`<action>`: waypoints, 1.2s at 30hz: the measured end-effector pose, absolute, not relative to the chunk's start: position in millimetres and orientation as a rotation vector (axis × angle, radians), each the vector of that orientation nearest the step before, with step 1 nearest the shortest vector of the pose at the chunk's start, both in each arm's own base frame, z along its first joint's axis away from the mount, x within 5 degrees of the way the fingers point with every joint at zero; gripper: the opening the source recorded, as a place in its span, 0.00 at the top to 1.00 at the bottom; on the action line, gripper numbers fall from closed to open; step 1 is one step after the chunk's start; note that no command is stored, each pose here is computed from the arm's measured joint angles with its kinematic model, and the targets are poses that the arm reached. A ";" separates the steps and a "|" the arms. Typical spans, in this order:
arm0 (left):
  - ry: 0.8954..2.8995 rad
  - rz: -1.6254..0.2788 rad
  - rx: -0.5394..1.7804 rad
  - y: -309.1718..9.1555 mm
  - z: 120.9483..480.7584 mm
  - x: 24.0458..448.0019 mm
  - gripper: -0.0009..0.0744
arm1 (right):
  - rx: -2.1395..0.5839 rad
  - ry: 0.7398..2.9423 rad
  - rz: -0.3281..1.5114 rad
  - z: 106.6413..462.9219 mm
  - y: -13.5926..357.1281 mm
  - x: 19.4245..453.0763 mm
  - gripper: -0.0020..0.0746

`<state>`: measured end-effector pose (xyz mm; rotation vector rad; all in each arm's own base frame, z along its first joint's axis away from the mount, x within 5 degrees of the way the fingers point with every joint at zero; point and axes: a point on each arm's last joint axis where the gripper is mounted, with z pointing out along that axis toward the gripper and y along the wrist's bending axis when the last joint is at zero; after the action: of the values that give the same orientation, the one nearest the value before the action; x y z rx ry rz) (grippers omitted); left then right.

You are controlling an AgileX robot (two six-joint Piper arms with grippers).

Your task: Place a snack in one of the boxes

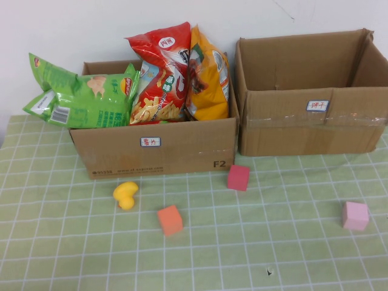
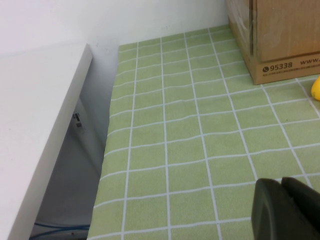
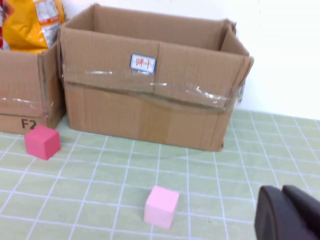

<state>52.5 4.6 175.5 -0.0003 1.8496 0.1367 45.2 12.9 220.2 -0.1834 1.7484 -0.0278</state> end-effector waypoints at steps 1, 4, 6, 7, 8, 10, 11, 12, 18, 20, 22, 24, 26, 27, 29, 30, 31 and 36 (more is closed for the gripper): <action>1.850 0.137 0.000 4.6 175.5 52.5 0.99 | -0.179 1.757 -0.022 217.2 13.0 45.8 0.98; 1.850 0.137 0.000 4.6 175.5 52.5 0.99 | -0.140 1.786 0.007 208.5 12.5 47.3 0.98; 1.850 0.137 0.000 4.6 175.5 52.5 0.99 | -0.062 1.826 0.034 199.6 10.0 48.3 0.98; 1.850 0.137 0.000 4.6 175.5 52.5 0.99 | -0.031 1.849 0.022 194.6 7.6 48.7 0.98; 1.850 0.137 0.000 4.6 175.5 52.5 0.99 | 0.033 1.880 0.028 187.1 4.9 49.1 0.98; 1.850 0.137 0.000 4.6 175.5 52.5 0.99 | 0.100 1.915 -0.005 175.7 -0.4 49.6 0.98; 1.850 0.137 0.000 4.6 175.5 52.5 0.99 | 0.133 1.925 -0.016 170.3 -2.6 49.9 0.98; 1.850 0.137 0.000 4.6 175.5 52.5 0.99 | 0.158 1.906 -0.023 170.2 -4.2 50.6 0.98; 1.850 0.137 0.000 4.6 175.5 52.5 0.99 | 0.199 1.896 -0.028 170.3 -6.8 50.6 0.98; 1.850 0.137 0.000 4.6 175.5 52.5 0.99 | 0.187 1.897 -0.001 170.3 -5.5 50.7 0.98; 1.850 0.137 0.000 4.6 175.5 52.5 0.99 | 0.170 1.899 0.031 170.3 -3.8 50.9 0.98; 1.850 0.137 0.000 4.6 175.5 52.5 0.99 | 0.149 1.901 0.063 170.3 -2.1 51.0 0.98; 1.850 0.137 0.000 4.6 175.5 52.5 0.99 | 0.135 1.902 0.082 170.3 -0.9 51.0 0.98; 1.850 0.137 0.000 4.6 175.5 52.5 0.99 | 0.131 1.902 0.085 170.3 -0.8 51.0 0.98; 1.850 0.137 0.000 4.6 175.5 52.5 0.99 | 0.129 1.903 0.089 170.3 -0.5 51.0 0.98; 1.850 0.137 0.000 4.6 175.5 52.5 0.99 | 0.124 1.903 0.085 170.3 -0.5 51.0 0.98; 1.850 0.137 0.000 4.6 175.5 52.5 0.99 | 0.120 1.903 0.082 170.3 -0.5 51.0 0.98; 1.850 0.137 0.000 4.6 175.5 52.5 0.99 | 0.084 1.905 0.057 170.3 -0.5 51.0 0.98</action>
<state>52.5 4.6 175.5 -0.0003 1.8496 0.1367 51.0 -0.5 170.3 0.0837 1.9046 0.0567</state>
